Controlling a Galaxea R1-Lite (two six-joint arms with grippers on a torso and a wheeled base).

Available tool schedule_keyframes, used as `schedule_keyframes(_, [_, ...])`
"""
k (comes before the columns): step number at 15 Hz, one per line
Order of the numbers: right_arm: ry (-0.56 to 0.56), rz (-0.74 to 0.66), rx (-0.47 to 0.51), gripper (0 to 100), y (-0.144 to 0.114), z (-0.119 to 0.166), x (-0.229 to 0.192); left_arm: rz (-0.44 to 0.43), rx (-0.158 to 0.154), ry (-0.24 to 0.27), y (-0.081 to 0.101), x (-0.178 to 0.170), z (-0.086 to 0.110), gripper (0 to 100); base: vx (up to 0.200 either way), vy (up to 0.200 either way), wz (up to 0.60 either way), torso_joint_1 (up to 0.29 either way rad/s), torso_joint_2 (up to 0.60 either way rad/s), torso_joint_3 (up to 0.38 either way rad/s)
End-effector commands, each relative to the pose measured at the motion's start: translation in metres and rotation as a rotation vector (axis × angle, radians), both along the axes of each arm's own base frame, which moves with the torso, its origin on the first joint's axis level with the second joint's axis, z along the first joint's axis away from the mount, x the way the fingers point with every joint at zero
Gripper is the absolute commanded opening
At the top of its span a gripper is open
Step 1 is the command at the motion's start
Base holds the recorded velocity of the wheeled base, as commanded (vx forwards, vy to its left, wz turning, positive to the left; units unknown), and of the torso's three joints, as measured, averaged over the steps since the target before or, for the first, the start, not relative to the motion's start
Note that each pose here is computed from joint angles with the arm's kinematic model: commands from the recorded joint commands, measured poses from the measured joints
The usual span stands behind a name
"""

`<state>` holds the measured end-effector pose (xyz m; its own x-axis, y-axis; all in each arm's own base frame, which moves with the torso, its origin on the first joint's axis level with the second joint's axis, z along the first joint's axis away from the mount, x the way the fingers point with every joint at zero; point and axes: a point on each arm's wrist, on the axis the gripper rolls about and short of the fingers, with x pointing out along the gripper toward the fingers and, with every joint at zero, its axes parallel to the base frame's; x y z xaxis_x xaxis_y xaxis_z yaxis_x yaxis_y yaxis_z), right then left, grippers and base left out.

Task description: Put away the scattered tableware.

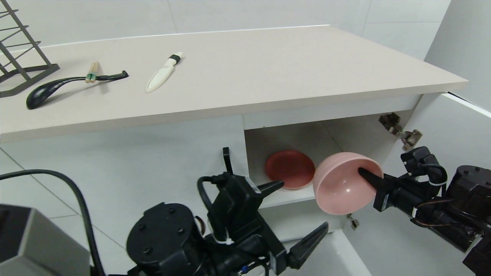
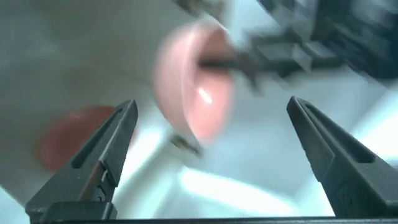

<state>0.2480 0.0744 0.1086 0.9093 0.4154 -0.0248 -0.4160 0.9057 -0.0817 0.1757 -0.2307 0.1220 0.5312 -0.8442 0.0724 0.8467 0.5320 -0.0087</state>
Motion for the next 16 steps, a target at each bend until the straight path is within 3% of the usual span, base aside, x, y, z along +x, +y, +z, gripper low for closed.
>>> schedule_keyframes(1, [0.011,0.003,-0.004,0,0.000,-0.003,-0.001,-0.050,0.003,0.002,0.050,-0.021,0.012,100,0.000,0.000,0.00,0.000,0.00,0.000])
schedule_keyframes(3, [0.024,0.003,-0.007,0,0.000,-0.005,-0.002,-0.175,0.021,0.002,0.073,-0.040,0.013,100,0.000,0.000,0.00,0.000,0.00,0.000])
schedule_keyframes(4, [0.029,0.003,-0.009,0,0.000,-0.006,-0.004,-0.248,0.022,-0.012,0.094,-0.053,0.015,100,0.000,0.000,0.00,0.000,0.00,0.000])
schedule_keyframes(5, [0.030,0.003,-0.009,0,-0.001,-0.006,-0.005,-0.271,0.022,-0.016,0.101,-0.057,0.015,100,0.000,0.000,0.00,0.000,0.00,0.000])
schedule_keyframes(6, [0.036,0.003,-0.011,0,-0.002,-0.006,-0.009,-0.326,-0.003,-0.081,0.118,-0.067,0.025,100,0.000,0.000,0.00,0.000,0.00,0.000])
schedule_keyframes(7, [0.041,0.003,-0.012,0,-0.003,-0.006,-0.013,-0.314,-0.018,-0.115,0.124,-0.069,0.030,100,0.000,0.000,0.00,0.000,0.00,0.000])
schedule_keyframes(8, [0.041,0.003,-0.012,0,-0.005,-0.004,-0.018,-0.246,-0.027,-0.216,0.136,-0.071,0.040,100,0.000,0.000,0.00,0.000,0.00,0.000])
schedule_keyframes(9, [0.041,0.003,-0.012,0,-0.005,-0.004,-0.019,-0.203,-0.017,-0.258,0.142,-0.071,0.042,100,0.000,0.000,0.00,0.000,0.00,0.000])
schedule_keyframes(10, [0.035,0.004,-0.010,0,-0.004,-0.003,-0.017,-0.092,0.009,-0.331,0.158,-0.077,0.048,100,0.000,0.000,0.00,0.000,0.00,0.000])
schedule_keyframes(12, [0.030,0.004,-0.009,0,-0.003,-0.003,-0.014,-0.043,0.017,-0.341,0.174,-0.094,0.051,100,0.000,0.000,0.00,0.000,0.00,0.000])
schedule_keyframes(13, [0.052,0.002,-0.013,0,-0.003,-0.008,-0.012,0.033,0.052,-0.306,0.191,-0.113,0.045,100,0.000,0.000,0.00,0.000,0.00,0.000])
schedule_keyframes(16, [0.080,0.001,0.012,0,-0.003,-0.012,-0.010,0.231,0.084,-0.252,0.212,-0.145,0.029,100,0.000,0.000,0.00,0.000,0.00,0.000])
